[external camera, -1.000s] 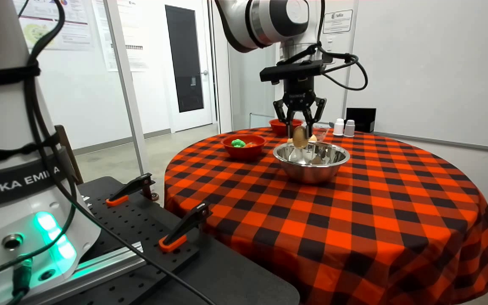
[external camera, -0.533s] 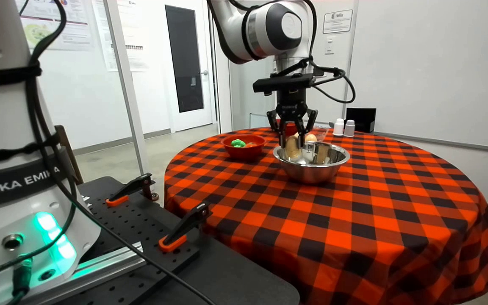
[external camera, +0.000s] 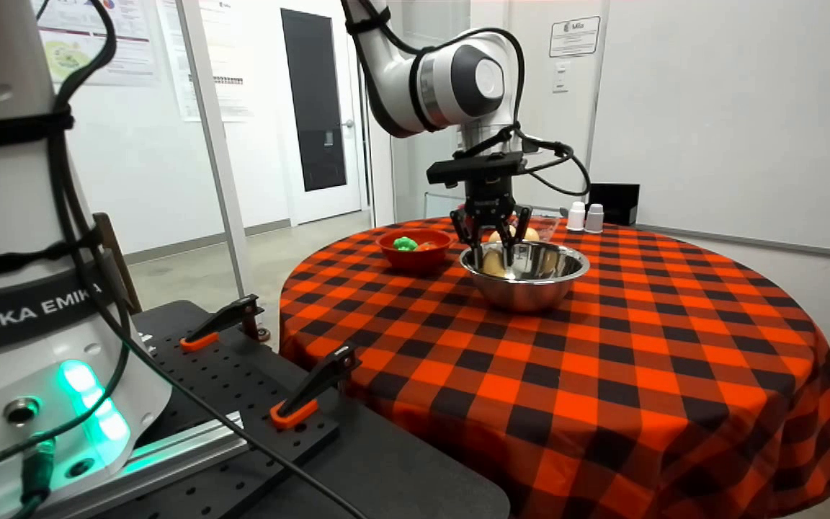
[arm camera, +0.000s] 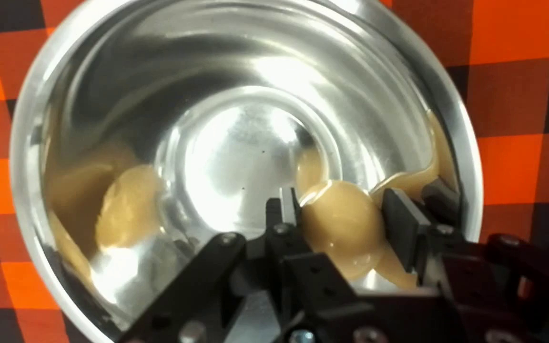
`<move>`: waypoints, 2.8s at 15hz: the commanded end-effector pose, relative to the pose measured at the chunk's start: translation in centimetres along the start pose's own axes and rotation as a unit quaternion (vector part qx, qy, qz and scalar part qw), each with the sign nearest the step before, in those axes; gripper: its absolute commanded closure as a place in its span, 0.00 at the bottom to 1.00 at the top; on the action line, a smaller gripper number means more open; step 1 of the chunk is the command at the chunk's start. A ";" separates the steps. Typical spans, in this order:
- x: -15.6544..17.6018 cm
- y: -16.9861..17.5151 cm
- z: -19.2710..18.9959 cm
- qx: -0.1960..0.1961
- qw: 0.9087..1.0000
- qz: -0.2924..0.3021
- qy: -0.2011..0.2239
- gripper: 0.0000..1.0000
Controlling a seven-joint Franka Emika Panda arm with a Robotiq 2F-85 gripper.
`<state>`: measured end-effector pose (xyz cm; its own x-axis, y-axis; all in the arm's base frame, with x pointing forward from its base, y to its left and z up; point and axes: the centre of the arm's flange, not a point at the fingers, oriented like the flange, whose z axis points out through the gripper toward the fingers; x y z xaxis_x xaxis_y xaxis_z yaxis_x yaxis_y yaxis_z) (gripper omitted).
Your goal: Pick up an egg and the toys from the orange bowl and put them in the silver dish.
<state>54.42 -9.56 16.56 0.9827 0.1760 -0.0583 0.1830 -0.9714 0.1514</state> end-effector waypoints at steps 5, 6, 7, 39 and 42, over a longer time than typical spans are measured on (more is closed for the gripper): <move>2.1 1.3 0.7 -0.017 1.000 0.007 -0.002 0.14; 2.1 1.6 0.5 -0.016 1.000 0.009 -0.001 0.08; 2.1 2.0 0.1 -0.013 1.000 0.013 0.001 0.01; 6.0 -13.6 -12.5 0.018 0.986 0.165 -0.017 0.00; 6.9 -15.3 -11.1 0.016 0.980 0.196 -0.038 0.00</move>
<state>57.07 6.62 26.00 0.9861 -0.1597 -0.0452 -0.1534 -0.9809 0.1192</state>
